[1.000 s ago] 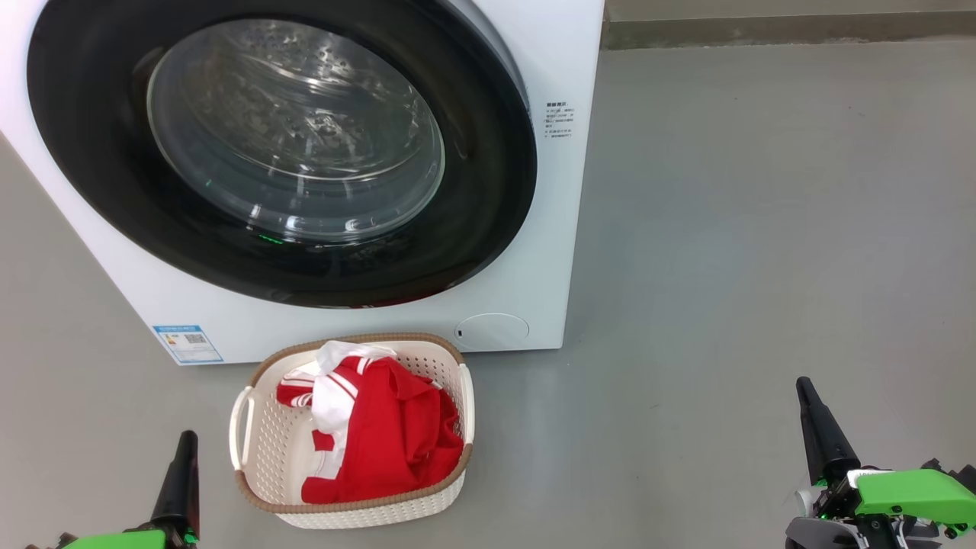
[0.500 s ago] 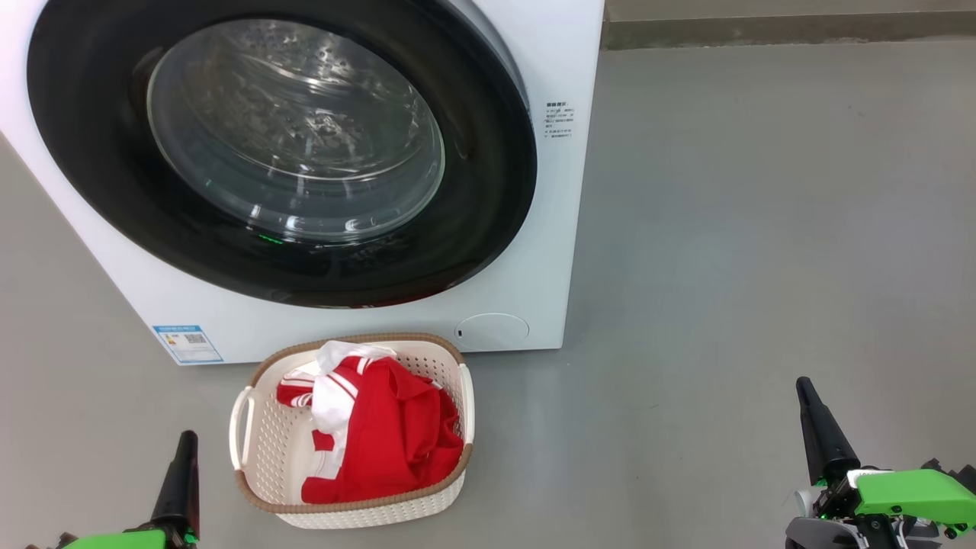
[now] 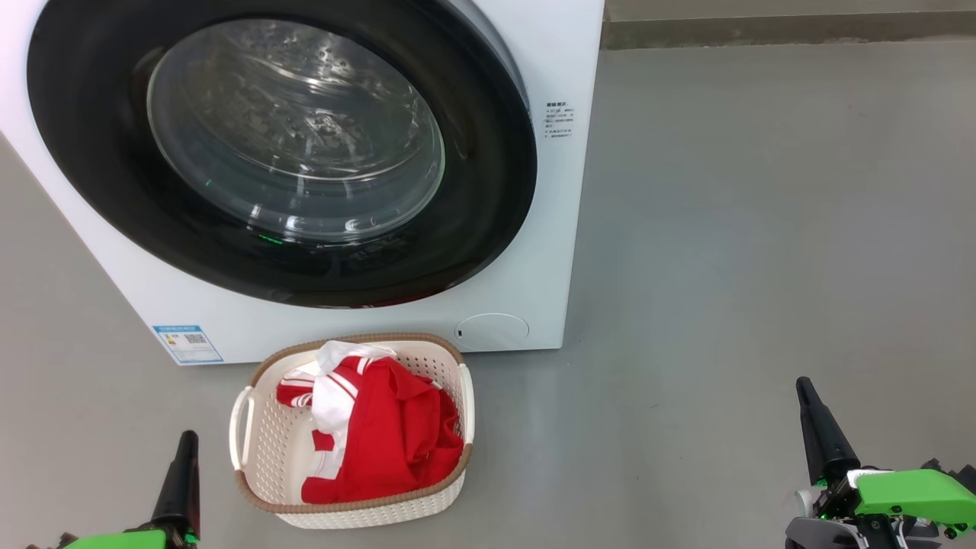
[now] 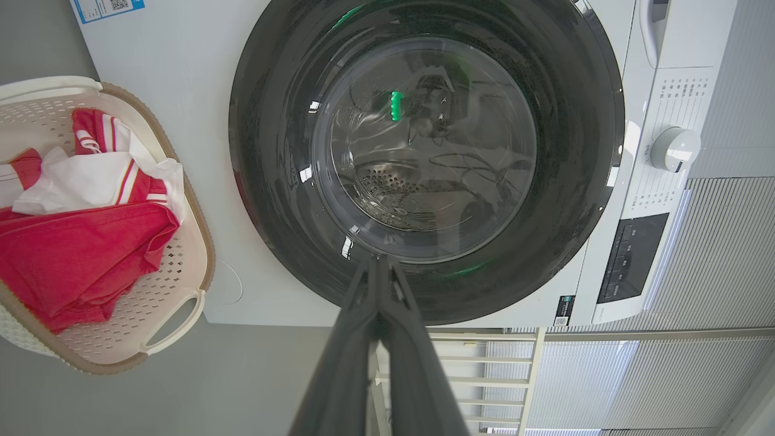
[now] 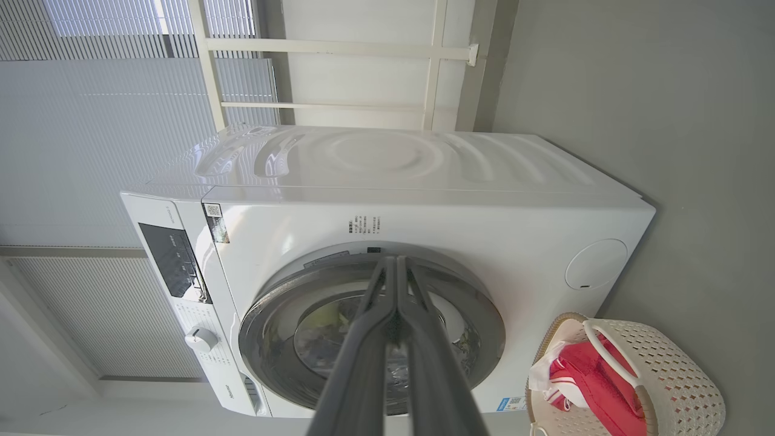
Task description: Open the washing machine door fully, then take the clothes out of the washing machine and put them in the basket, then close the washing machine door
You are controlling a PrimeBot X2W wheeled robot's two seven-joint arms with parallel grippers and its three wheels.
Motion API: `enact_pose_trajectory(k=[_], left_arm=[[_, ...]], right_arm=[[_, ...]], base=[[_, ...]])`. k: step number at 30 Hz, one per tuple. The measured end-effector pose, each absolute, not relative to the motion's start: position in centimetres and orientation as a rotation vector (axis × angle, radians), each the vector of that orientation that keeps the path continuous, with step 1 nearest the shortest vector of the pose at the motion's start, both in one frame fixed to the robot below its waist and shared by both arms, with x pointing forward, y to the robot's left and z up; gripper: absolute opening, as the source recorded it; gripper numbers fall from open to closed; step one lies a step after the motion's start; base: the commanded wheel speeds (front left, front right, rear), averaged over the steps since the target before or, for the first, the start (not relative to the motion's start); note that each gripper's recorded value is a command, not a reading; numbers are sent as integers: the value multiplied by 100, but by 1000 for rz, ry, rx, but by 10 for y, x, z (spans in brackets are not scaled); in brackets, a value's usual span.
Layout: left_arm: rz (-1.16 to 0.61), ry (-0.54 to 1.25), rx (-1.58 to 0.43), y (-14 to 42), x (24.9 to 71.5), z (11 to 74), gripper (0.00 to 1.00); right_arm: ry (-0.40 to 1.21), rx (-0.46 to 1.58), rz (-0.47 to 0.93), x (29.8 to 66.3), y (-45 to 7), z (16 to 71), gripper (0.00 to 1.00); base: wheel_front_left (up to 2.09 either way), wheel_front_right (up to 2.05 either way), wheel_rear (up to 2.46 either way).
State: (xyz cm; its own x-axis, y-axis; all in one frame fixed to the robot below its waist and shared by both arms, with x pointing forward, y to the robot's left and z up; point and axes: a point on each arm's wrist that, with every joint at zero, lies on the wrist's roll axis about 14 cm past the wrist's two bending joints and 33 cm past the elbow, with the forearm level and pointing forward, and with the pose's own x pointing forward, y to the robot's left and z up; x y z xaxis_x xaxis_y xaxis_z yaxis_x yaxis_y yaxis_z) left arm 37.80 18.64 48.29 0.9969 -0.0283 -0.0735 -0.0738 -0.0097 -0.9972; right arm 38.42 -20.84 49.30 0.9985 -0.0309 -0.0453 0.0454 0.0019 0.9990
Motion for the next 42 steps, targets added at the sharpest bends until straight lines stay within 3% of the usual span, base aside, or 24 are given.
enact_pose_trajectory(k=[42], left_arm=[[36,80,-1581,186,378,483,0]], right_arm=[[11,1568,-60,384,-208,493,0]], base=[[0,0,0]])
